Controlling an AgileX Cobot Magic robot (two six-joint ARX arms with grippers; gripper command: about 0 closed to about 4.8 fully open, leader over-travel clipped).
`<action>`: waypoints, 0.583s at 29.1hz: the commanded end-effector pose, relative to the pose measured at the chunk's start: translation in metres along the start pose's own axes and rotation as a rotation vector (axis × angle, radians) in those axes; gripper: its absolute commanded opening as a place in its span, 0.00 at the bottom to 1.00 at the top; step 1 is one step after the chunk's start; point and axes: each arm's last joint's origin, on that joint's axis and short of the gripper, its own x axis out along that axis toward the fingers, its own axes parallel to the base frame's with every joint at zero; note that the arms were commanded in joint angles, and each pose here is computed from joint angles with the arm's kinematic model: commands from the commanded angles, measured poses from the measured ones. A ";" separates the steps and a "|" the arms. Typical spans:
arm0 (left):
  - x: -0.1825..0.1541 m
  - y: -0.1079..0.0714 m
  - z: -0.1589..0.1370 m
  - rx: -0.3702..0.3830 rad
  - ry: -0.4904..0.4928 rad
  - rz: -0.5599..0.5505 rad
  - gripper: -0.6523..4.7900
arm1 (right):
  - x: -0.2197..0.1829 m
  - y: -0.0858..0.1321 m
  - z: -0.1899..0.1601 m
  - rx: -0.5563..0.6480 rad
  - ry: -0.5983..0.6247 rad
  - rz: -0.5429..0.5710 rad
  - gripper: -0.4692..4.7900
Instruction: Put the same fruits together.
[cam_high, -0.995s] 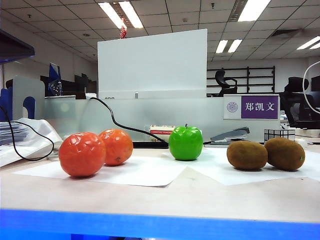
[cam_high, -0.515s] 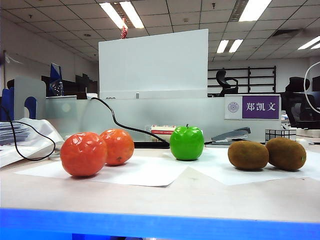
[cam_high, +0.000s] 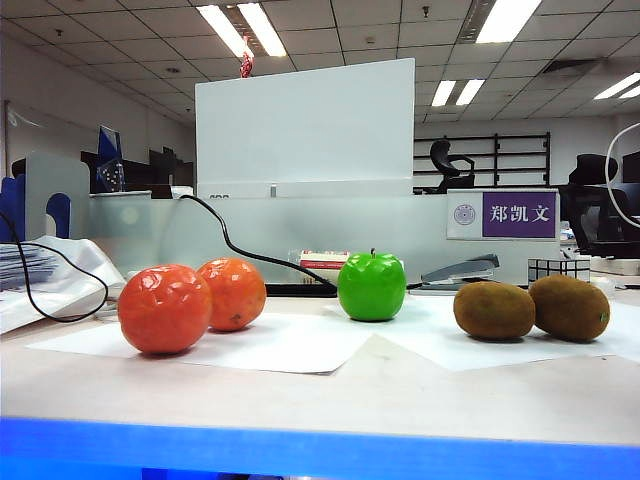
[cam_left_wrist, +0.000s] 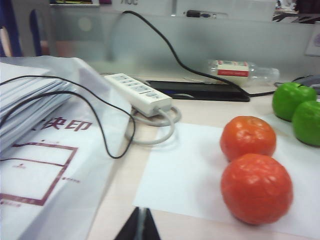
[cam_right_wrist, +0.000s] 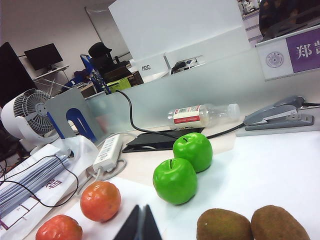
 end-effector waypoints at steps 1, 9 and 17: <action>0.000 0.003 0.001 0.006 -0.007 0.034 0.11 | 0.000 0.001 0.002 -0.005 -0.015 0.008 0.07; -0.001 0.014 0.001 0.002 -0.007 0.144 0.11 | 0.000 0.001 0.002 -0.005 -0.015 0.008 0.07; -0.001 0.014 0.001 -0.004 -0.007 0.144 0.11 | 0.000 0.001 0.002 -0.005 -0.015 0.008 0.07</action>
